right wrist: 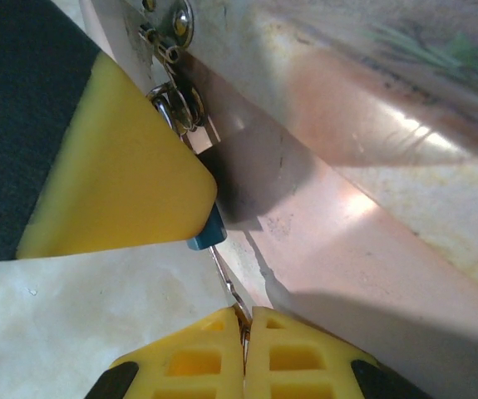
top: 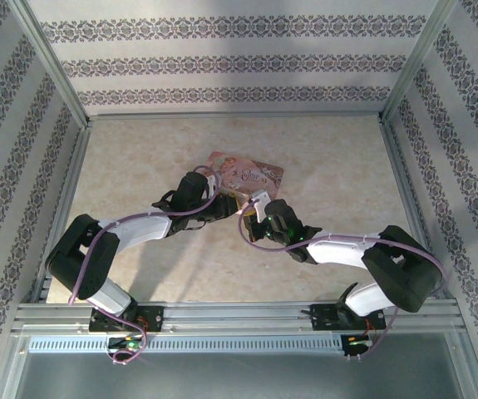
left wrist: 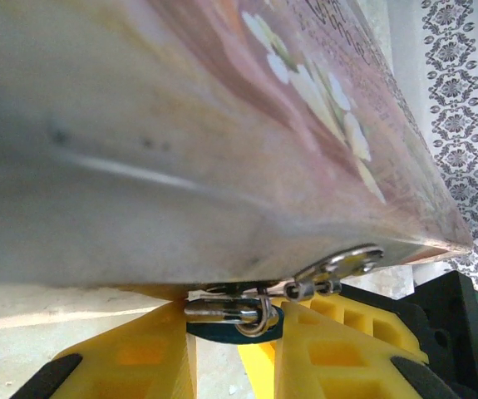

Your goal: Unlock a padlock with a key

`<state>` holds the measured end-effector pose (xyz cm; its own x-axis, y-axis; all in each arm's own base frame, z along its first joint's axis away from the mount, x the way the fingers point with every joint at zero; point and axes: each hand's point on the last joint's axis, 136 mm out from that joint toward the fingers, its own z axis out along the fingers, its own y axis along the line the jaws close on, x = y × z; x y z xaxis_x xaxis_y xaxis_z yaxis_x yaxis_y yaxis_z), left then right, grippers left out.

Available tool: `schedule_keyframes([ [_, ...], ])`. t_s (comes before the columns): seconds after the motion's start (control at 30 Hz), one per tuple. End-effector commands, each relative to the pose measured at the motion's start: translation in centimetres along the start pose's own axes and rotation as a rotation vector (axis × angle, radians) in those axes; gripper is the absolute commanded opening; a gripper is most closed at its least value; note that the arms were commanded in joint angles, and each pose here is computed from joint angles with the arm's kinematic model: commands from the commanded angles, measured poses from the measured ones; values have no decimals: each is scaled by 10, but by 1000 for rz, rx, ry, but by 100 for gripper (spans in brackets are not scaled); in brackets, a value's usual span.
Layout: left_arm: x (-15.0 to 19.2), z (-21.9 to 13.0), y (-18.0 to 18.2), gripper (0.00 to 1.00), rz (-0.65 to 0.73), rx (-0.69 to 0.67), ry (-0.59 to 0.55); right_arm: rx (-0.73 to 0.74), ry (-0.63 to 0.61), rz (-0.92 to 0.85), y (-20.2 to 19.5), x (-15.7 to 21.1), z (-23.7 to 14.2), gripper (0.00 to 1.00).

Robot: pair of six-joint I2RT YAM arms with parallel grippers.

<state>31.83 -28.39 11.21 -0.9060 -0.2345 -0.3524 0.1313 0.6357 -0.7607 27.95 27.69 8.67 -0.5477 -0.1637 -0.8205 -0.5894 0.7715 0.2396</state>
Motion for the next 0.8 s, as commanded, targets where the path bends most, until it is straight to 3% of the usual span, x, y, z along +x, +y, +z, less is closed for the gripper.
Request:
schedule_keyframes([
  [0.0,3,-6,-42,25,52,121,27,-90,-124,-11,19,-39,2,0],
  [0.37,5,-6,-43,25,53,124,32,-67,-145,-84,13,-44,9,0],
  [0.77,7,-5,-41,25,53,122,38,-200,-196,-47,24,-68,1,0],
])
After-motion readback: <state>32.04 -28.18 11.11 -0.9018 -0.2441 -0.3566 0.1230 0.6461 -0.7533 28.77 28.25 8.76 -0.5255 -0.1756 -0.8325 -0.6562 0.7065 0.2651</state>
